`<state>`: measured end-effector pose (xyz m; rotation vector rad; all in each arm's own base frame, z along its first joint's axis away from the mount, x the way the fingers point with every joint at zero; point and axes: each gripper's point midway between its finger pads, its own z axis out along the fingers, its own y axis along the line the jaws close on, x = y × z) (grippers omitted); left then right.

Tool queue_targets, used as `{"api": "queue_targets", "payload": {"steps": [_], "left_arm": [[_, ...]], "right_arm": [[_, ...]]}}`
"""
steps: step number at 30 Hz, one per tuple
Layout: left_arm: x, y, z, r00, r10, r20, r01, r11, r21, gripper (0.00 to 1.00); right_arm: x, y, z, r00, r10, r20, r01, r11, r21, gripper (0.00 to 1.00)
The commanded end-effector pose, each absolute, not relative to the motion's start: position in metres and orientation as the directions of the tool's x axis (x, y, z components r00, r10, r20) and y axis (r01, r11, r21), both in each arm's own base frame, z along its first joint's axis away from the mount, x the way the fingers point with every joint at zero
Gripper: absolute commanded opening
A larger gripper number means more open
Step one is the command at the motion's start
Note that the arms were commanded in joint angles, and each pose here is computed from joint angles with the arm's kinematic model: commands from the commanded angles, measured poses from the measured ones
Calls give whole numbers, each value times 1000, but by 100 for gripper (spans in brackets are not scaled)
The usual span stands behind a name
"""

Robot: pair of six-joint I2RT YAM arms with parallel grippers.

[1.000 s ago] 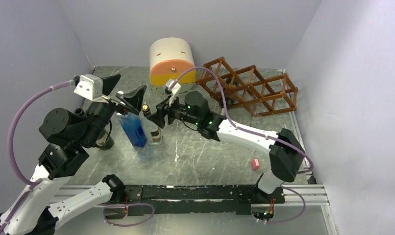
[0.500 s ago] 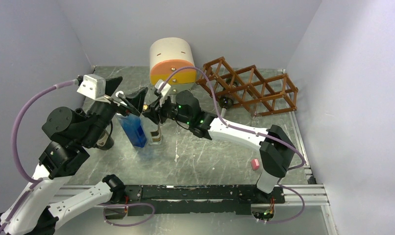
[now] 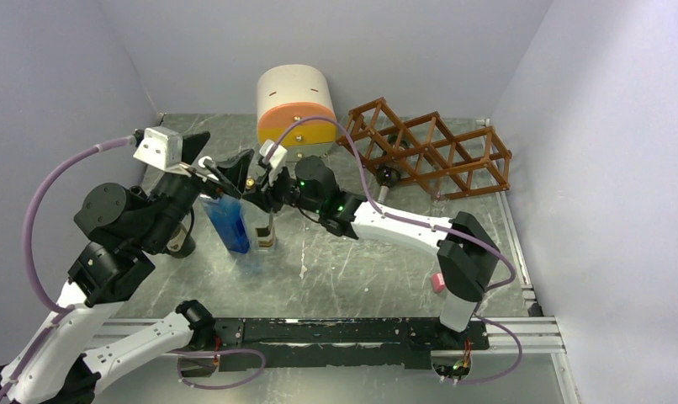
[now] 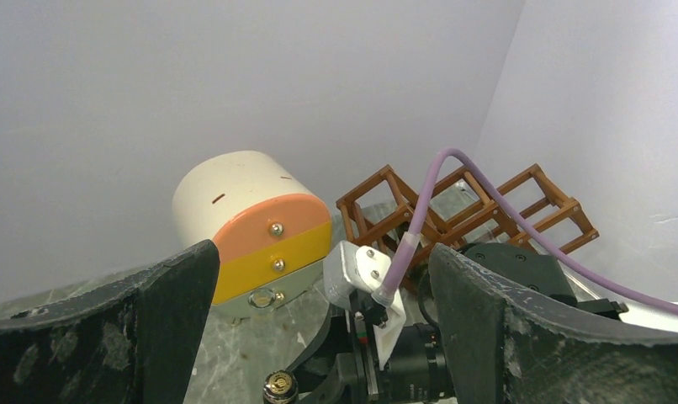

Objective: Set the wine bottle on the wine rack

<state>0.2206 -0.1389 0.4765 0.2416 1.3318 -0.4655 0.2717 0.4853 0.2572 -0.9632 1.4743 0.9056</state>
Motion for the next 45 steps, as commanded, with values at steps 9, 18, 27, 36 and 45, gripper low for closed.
{"api": "queue_targets", "payload": {"steps": [9,18,27,36,45], "left_arm": [[232,-151,458,156,-203,-967,462,880,-110,99],[231,-191,412,173,-154,-973,609,793,-17,98],[227,-249,336,71,-178,-981,788,614,-55,98],[218,-292,275,-33,-106,-994,895,439,-77,99],[214,-321,221,-77,32,-996,955,288,-65,99]], "right_arm": [[271,411,326,47,34,-998,-812,583,-18,0],[272,327,346,-57,89,-994,-610,785,105,0],[274,274,365,-95,218,-971,-419,876,237,0],[272,253,389,-96,342,-935,-341,871,353,0],[270,249,397,-89,382,-920,-335,858,389,0]]}}
